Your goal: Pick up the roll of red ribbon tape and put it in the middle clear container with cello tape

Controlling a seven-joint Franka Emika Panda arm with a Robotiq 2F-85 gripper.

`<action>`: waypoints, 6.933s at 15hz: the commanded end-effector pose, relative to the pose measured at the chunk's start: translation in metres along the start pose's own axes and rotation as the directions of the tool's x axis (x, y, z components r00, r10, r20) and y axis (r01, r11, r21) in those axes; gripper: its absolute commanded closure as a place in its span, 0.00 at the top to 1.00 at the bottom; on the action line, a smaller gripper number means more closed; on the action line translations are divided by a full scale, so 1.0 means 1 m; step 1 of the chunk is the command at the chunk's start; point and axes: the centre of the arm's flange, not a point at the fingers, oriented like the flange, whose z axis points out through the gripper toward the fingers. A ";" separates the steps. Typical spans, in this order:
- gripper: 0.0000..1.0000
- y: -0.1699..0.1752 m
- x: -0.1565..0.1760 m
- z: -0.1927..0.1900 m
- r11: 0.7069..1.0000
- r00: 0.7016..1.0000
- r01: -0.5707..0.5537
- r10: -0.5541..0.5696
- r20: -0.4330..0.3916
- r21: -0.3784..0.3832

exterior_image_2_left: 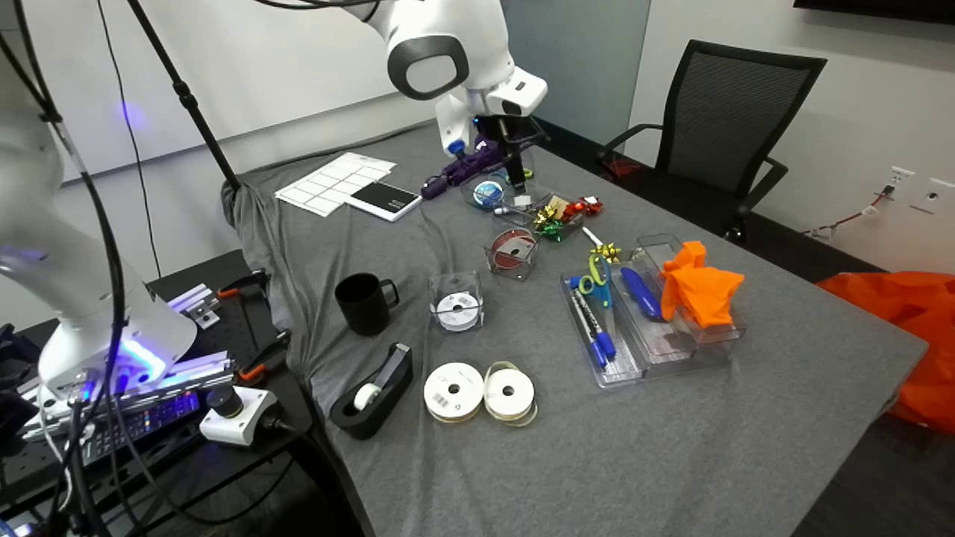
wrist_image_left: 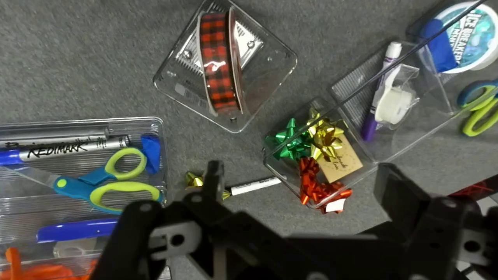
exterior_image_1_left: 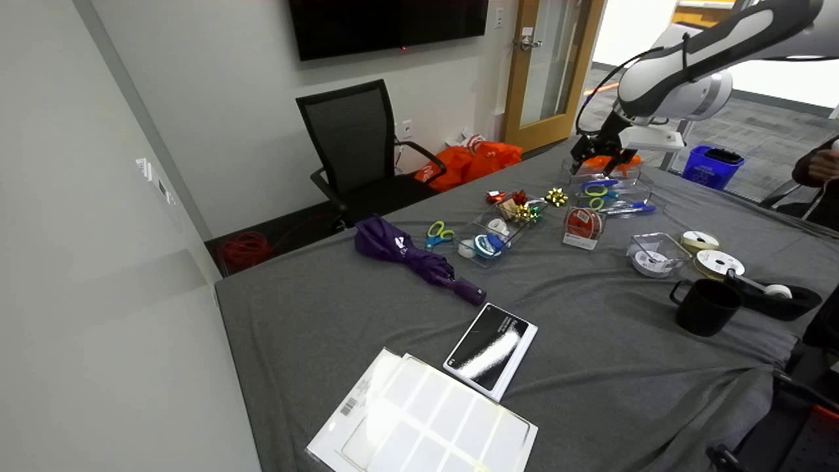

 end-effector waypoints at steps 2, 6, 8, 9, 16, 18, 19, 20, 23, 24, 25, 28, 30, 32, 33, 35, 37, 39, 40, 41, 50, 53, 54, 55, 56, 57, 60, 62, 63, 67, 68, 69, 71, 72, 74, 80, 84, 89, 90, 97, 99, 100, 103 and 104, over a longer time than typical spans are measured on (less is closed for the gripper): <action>1.00 0.010 0.025 0.052 0.998 0.999 0.041 -0.041 0.010 -0.039; 1.00 0.024 0.022 0.082 0.992 0.994 0.103 -0.100 0.043 -0.078; 1.00 0.030 0.018 0.093 0.989 0.991 0.126 -0.123 0.046 -0.077; 1.00 0.032 0.017 0.098 0.988 0.990 0.137 -0.134 0.047 -0.068; 1.00 0.033 0.003 0.113 0.993 0.989 0.115 -0.115 0.097 0.001; 1.00 0.032 -0.001 0.117 0.995 0.989 0.099 -0.099 0.112 0.005; 1.00 0.032 -0.002 0.119 0.996 0.989 0.094 -0.094 0.117 0.005; 1.00 0.031 -0.004 0.119 0.996 0.988 0.090 -0.089 0.124 0.003; 0.74 0.031 -0.008 0.120 0.997 0.986 0.081 -0.079 0.149 -0.005; 0.68 0.032 -0.010 0.121 0.997 0.985 0.077 -0.075 0.156 -0.006; 0.60 0.032 -0.010 0.122 0.997 0.984 0.075 -0.073 0.162 -0.006; 0.38 0.033 -0.011 0.123 0.998 0.983 0.067 -0.065 0.172 -0.007; 0.24 0.033 -0.011 0.123 0.998 0.984 0.059 -0.057 0.169 -0.007; 0.11 0.033 -0.011 0.122 0.999 0.985 0.051 -0.049 0.167 -0.009; 0.05 0.034 -0.011 0.120 0.999 0.985 0.048 -0.046 0.165 -0.008; 0.07 0.034 -0.013 0.114 0.999 0.986 0.041 -0.039 0.165 -0.010; 0.07 0.033 -0.014 0.106 0.999 0.986 0.029 -0.025 0.167 -0.022; 0.07 0.031 -0.014 0.096 1.000 0.986 0.009 -0.004 0.164 -0.030; 0.07 0.030 -0.014 0.089 1.000 0.987 -0.002 0.007 0.160 -0.030; 0.07 0.029 -0.013 0.083 1.000 0.987 -0.010 0.014 0.157 -0.029; 0.07 0.018 -0.012 0.028 0.999 0.987 -0.046 0.042 0.154 0.025; 0.07 0.007 -0.006 0.012 0.995 0.987 -0.082 0.072 0.145 0.059; 0.07 -0.002 -0.003 0.007 0.991 0.986 -0.104 0.091 0.138 0.088; 0.07 -0.011 0.001 0.004 0.986 0.984 -0.129 0.114 0.133 0.108; 0.07 -0.021 0.007 0.003 0.977 0.982 -0.162 0.144 0.125 0.141; 0.07 -0.030 0.011 0.003 0.968 0.977 -0.191 0.172 0.123 0.164; 0.07 -0.060 0.025 0.013 0.927 0.962 -0.265 0.238 0.131 0.267; 0.07 -0.077 0.032 0.023 0.896 0.952 -0.304 0.278 0.127 0.324; 0.07 -0.084 0.037 0.029 0.882 0.947 -0.322 0.298 0.123 0.344; 0.07 -0.099 0.058 0.061 0.845 0.919 -0.389 0.385 0.088 0.366; 0.07 -0.101 0.062 0.071 0.842 0.913 -0.400 0.400 0.078 0.362; 0.07 -0.102 0.066 0.081 0.840 0.910 -0.405 0.409 0.071 0.361; 0.07 -0.102 0.069 0.099 0.836 0.902 -0.421 0.428 0.063 0.352; 0.07 -0.101 0.069 0.107 0.836 0.898 -0.428 0.435 0.060 0.343; 0.07 -0.098 0.070 0.123 0.840 0.896 -0.434 0.441 0.056 0.325; 0.58 -0.074 0.055 0.150 0.909 0.927 -0.375 0.371 0.057 0.183; 0.80 -0.059 0.049 0.137 0.942 0.952 -0.306 0.301 0.058 0.140; 1.00 -0.048 0.053 0.123 0.955 0.966 -0.259 0.255 0.046 0.142; 1.00 -0.046 0.053 0.120 0.957 0.968 -0.249 0.245 0.044 0.146; 1.00 -0.019 0.045 0.079 0.987 0.991 -0.127 0.129 -0.019 0.097; 1.00 -0.008 0.042 0.064 0.992 0.995 -0.097 0.098 -0.005 0.080; 1.00 -0.003 0.040 0.057 0.994 0.996 -0.084 0.083 0.010 0.069; 1.00 0.013 0.035 0.041 0.997 0.998 -0.051 0.049 0.049 0.050; 1.00 0.017 0.033 0.038 0.998 0.998 -0.042 0.040 0.058 0.043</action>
